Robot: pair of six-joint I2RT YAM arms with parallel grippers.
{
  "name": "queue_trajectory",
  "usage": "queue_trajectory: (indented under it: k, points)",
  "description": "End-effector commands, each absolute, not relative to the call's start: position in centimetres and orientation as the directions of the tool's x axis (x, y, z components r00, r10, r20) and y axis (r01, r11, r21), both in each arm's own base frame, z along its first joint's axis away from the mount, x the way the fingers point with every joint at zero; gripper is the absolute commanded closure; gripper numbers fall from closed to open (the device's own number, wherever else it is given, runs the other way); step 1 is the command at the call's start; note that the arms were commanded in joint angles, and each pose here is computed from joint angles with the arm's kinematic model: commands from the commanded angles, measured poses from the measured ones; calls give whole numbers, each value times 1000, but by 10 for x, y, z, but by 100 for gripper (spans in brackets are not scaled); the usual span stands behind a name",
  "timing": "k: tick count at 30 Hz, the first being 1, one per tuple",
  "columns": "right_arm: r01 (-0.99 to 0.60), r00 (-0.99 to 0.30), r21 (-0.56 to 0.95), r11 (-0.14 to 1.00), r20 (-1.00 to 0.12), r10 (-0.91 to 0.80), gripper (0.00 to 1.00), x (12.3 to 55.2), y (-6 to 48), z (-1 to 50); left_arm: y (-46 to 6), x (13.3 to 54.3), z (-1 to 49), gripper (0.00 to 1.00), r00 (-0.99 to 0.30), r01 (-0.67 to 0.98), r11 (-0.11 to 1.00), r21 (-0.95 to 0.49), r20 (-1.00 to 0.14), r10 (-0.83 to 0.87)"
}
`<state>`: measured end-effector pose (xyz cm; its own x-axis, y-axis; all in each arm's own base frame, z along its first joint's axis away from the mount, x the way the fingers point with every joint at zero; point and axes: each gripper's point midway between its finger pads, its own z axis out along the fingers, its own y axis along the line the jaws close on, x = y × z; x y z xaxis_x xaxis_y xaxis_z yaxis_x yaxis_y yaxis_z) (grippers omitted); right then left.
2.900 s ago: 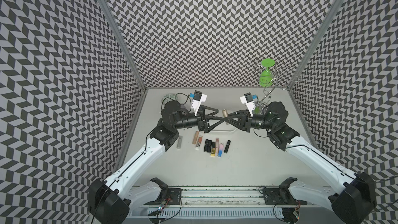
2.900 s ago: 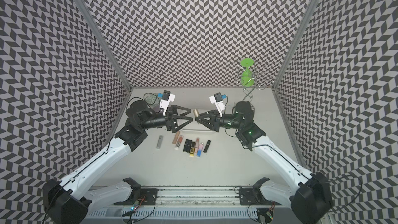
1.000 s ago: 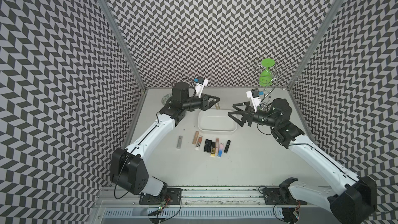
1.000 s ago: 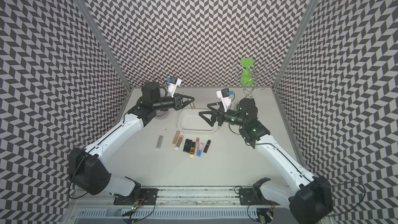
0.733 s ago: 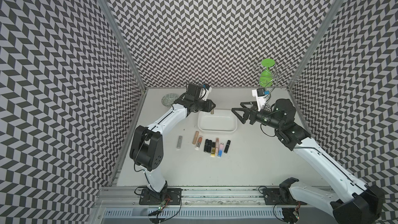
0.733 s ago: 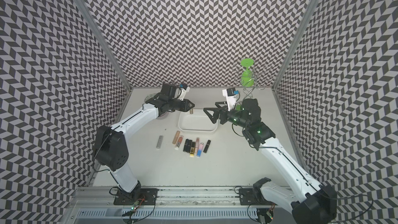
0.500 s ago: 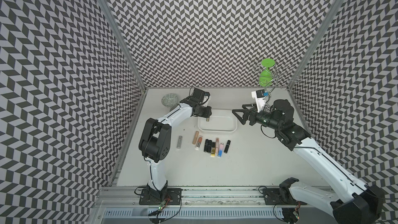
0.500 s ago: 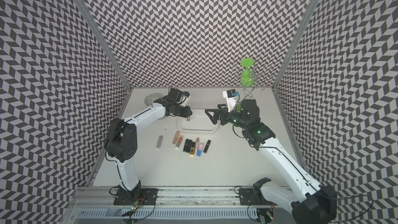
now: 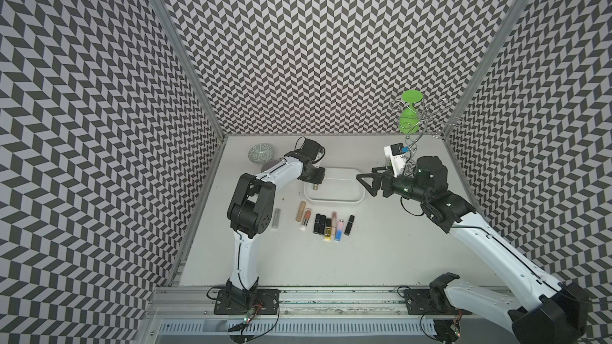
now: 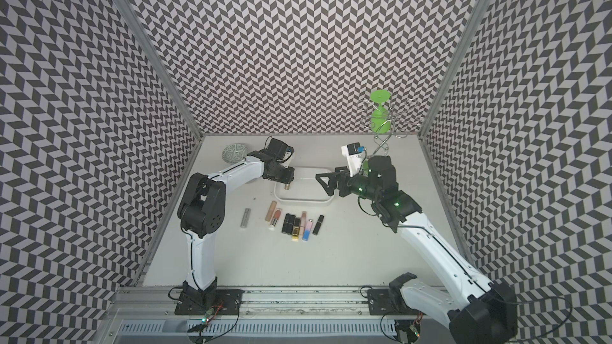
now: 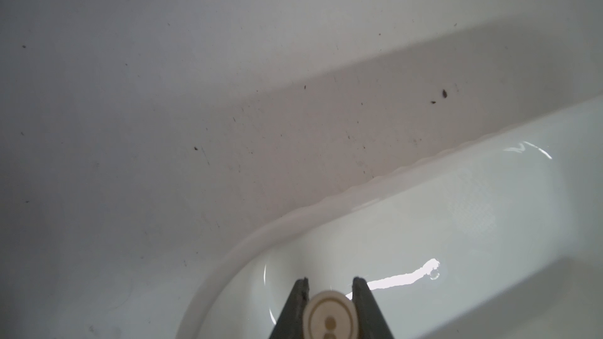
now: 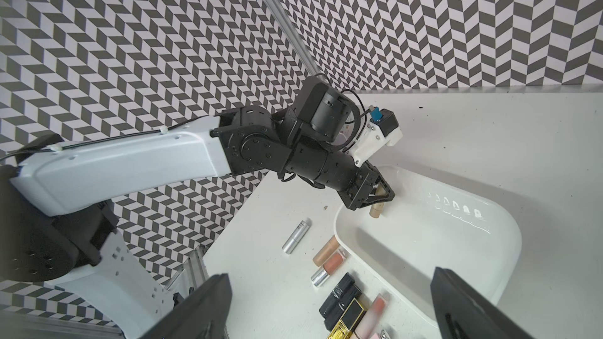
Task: Put the lipstick into the storage box
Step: Place the lipstick in the storage box.
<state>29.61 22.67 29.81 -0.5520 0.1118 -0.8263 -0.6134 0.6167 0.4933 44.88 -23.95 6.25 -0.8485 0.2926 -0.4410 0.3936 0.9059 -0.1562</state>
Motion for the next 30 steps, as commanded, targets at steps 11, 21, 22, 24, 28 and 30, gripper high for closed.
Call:
queue_trajectory:
  k: [11, 21, 22, 24, 28, 30]
  points:
    - [-597, -566, 482, 641, -820, 89, 0, 298, 225, 278, -241, 446, 39, 96, -876, 382, 915, -127, -366, 315]
    - [-525, -665, 475, 706, -747, 9, 0, 309, 224, 251, -234, 444, 26, 79, -887, 371, 923, -102, -335, 319]
    - [-525, -666, 478, 704, -746, 10, 0, 308, 224, 251, -234, 444, 26, 77, -886, 371, 923, -101, -337, 319]
    - [-524, -666, 481, 703, -745, 13, 0, 308, 224, 251, -233, 445, 29, 75, -885, 368, 925, -97, -342, 316]
    - [-521, -667, 482, 704, -745, 16, 1, 308, 224, 251, -230, 448, 36, 66, -880, 365, 926, -95, -358, 311]
    - [-517, -672, 487, 704, -741, 19, 1, 308, 224, 250, -231, 450, 41, 63, -878, 363, 926, -101, -369, 304]
